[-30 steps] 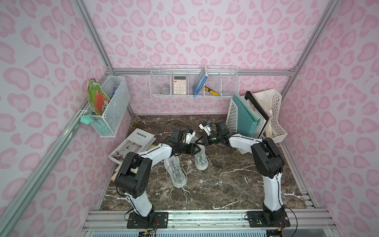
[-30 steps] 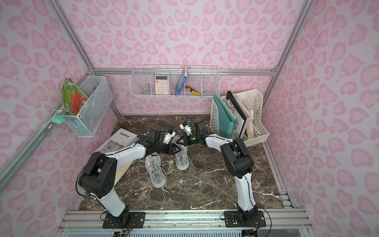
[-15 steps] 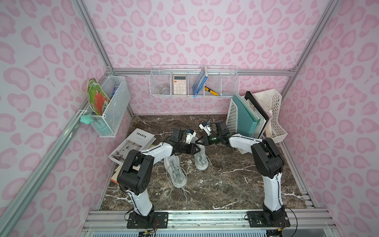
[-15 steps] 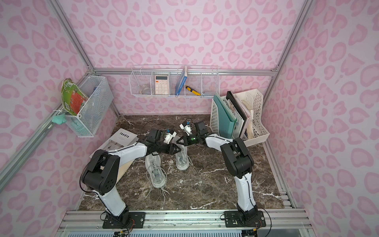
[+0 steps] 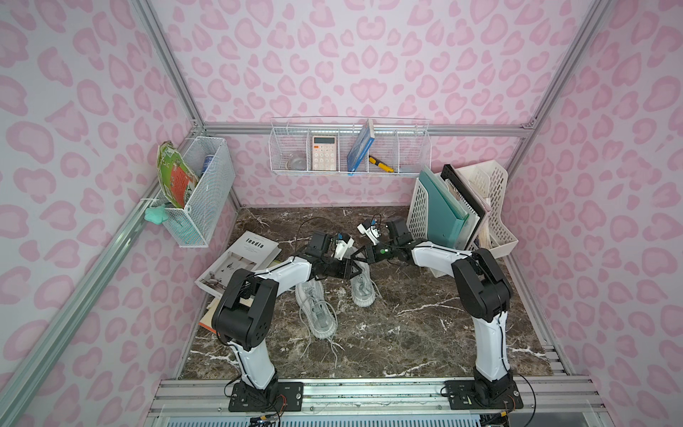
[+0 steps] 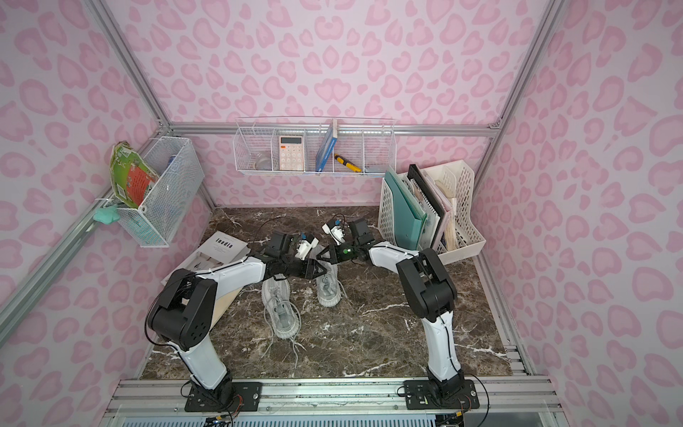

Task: Tie the shoes
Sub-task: Wrap the shoelace around the shoelace.

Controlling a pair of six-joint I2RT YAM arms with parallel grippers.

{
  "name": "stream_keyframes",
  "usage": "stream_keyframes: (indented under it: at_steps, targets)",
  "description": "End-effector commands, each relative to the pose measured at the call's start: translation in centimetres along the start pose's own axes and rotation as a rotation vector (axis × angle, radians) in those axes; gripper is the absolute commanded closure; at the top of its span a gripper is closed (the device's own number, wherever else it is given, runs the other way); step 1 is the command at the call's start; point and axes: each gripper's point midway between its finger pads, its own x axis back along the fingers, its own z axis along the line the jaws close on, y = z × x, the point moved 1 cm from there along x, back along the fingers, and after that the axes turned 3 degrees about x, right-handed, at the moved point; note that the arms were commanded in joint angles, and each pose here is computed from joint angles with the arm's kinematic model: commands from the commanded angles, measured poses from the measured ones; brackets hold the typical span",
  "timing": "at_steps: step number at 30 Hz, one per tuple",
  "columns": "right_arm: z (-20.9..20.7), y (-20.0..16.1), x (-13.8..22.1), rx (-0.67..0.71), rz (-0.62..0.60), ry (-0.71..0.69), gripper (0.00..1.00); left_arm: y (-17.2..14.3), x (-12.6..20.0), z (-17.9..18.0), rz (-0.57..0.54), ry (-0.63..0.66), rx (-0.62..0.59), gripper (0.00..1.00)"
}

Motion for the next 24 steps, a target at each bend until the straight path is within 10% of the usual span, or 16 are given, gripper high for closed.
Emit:
stream_keyframes:
  at_steps: [1, 24]
  targets:
    - [0.4, 0.4, 0.1, 0.013, -0.003, 0.004, 1.0, -0.3, 0.3, -0.4, 0.01, -0.014, -0.022, 0.55]
    - [0.4, 0.2, -0.1, 0.009, 0.001, 0.007, 1.0, 0.2, -0.3, -0.1, 0.014, -0.019, -0.001, 0.73]
